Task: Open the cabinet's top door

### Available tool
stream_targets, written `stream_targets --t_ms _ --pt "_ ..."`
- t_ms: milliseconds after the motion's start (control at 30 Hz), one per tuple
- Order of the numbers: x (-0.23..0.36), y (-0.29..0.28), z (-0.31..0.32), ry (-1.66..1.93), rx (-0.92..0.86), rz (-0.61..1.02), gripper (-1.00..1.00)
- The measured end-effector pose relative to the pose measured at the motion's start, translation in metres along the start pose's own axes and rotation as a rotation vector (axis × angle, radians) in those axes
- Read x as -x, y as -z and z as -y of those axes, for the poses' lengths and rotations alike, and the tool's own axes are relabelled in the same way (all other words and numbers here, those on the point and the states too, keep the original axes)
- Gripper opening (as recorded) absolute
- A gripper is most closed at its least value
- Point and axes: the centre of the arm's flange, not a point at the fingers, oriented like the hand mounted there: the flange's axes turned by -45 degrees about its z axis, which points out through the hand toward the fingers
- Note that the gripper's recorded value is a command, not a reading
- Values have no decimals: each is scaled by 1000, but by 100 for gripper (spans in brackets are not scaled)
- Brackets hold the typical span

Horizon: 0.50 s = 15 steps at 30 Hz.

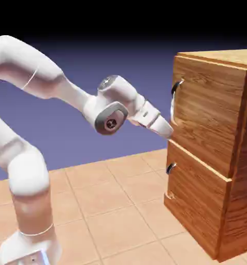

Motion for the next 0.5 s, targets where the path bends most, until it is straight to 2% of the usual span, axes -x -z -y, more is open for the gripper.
stream_targets --t_ms 233,500 --pt "69 -91 -30 -531 45 332 0" --pt "162 -153 -72 -1086 330 567 0"
